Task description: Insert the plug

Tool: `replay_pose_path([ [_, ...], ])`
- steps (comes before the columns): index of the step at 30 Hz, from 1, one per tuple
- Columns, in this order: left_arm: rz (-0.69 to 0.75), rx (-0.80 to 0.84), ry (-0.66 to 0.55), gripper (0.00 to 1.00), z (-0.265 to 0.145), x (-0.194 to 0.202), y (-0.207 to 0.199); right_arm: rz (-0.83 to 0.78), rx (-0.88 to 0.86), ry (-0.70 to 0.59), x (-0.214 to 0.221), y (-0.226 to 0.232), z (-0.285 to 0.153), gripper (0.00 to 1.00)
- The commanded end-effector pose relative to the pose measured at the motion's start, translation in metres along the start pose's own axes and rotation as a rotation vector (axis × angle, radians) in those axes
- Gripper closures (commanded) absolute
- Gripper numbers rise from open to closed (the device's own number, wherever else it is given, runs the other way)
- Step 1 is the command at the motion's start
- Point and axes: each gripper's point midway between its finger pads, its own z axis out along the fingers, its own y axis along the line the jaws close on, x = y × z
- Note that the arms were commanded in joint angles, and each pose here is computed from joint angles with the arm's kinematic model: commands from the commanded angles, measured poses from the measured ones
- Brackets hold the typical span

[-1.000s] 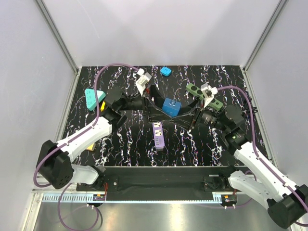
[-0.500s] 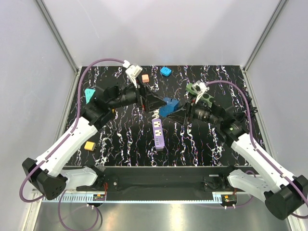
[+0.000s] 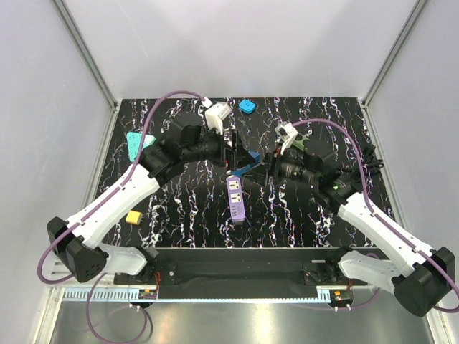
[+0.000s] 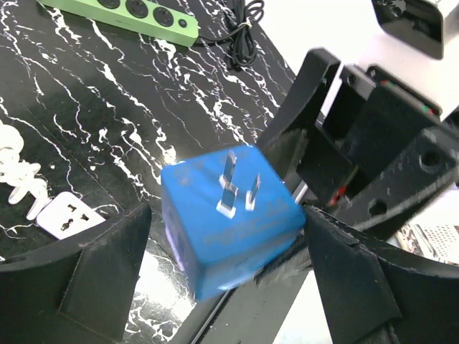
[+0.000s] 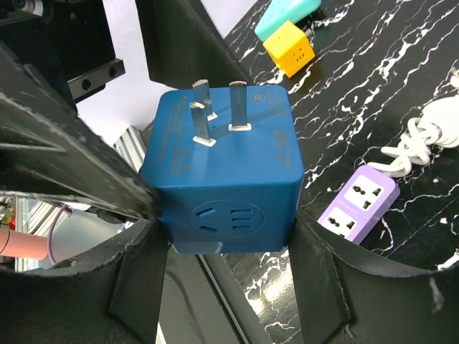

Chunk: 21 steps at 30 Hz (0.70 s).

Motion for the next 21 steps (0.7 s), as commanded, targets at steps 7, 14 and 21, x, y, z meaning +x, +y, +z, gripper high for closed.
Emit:
replay_pose_path([
  [7,-0.003,-0.088,0.006,0.25,0.007,-0.004,0.004,-0.048,0.005,-0.07,-0.028,0.014,0.009,1.0],
  [14,0.018,-0.132,0.027,0.96,0.002,0.006,0.015,-0.017,0.036,-0.054,-0.025,0.008,0.012,0.81],
  [21,0.001,0.08,-0.038,1.0,-0.023,-0.019,0.004,-0.02,-0.043,-0.038,-0.021,0.027,0.001,0.0],
])
